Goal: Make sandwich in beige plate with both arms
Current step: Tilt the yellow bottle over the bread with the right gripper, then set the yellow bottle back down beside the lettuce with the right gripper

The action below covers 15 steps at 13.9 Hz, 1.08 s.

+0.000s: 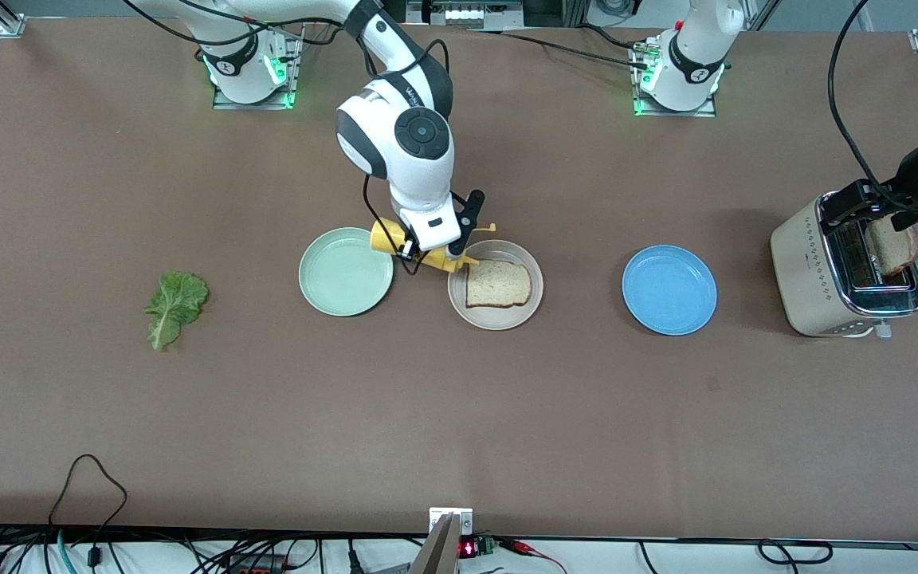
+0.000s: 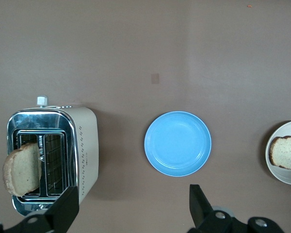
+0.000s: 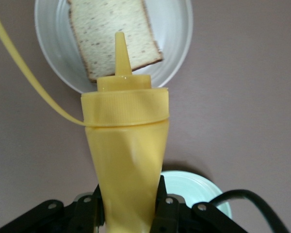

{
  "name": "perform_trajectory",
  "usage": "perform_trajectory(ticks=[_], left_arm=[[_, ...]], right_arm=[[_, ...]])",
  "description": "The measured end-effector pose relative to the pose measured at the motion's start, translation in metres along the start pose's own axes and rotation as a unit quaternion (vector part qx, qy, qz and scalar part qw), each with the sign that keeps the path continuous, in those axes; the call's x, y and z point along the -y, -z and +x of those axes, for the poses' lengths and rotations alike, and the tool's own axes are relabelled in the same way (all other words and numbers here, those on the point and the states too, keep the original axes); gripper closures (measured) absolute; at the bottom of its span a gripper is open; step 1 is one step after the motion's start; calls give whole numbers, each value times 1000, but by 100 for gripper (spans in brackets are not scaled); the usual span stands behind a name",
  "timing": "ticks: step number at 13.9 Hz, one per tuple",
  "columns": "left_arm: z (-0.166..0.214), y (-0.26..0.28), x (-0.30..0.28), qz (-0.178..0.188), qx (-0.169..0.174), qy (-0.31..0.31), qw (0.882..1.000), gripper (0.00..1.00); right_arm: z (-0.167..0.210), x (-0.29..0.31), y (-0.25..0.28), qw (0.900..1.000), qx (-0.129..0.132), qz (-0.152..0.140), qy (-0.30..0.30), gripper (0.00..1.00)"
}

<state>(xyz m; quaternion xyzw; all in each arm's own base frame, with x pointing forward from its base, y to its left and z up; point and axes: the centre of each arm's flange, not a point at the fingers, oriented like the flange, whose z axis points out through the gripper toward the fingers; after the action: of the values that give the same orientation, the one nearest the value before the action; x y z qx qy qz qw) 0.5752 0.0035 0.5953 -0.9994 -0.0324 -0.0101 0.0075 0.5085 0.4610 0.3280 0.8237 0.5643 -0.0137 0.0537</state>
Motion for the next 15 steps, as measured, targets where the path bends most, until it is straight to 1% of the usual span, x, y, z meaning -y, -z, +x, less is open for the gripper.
perform_trajectory(ticks=[1, 2, 3, 5, 6, 7, 8, 10, 12, 13, 14, 15], left_arm=[[0, -1, 0, 0, 1, 0, 1000, 0], [1, -2, 1, 0, 2, 1, 1000, 0], [0, -3, 4, 0, 6, 4, 1000, 0], [-1, -4, 7, 1, 14, 6, 1000, 0], [-2, -5, 7, 1, 16, 7, 1000, 0], [-2, -5, 7, 1, 17, 7, 1000, 0], [-2, -5, 7, 1, 17, 8, 1000, 0], [-2, -5, 7, 1, 18, 8, 1000, 0], [-2, -5, 8, 1, 18, 9, 1000, 0], [-2, -5, 9, 1, 18, 10, 1000, 0], [-2, -5, 10, 1, 18, 11, 1000, 0], [-2, -5, 10, 1, 18, 11, 1000, 0]], right_arm=[[-8, -16, 6, 1000, 1, 1, -5, 60], [-21, -37, 15, 1000, 0, 11, -6, 60], [-39, -63, 27, 999, -12, 34, 1, 60], [-95, -122, 52, 995, -45, 87, 26, 60], [-129, -150, 61, 991, -63, 114, 37, 60], [-162, -175, 67, 985, -87, 140, 48, 60], [-194, -197, 69, 979, -113, 161, 61, 60], [-247, -231, 62, 964, -164, 191, 83, 60], [-296, -256, 39, 945, -221, 216, 103, 60], [-318, -265, 22, 934, -252, 224, 113, 60], [-338, -272, 1, 921, -286, 231, 126, 60], [-355, -275, -24, 906, -322, 238, 139, 60]])
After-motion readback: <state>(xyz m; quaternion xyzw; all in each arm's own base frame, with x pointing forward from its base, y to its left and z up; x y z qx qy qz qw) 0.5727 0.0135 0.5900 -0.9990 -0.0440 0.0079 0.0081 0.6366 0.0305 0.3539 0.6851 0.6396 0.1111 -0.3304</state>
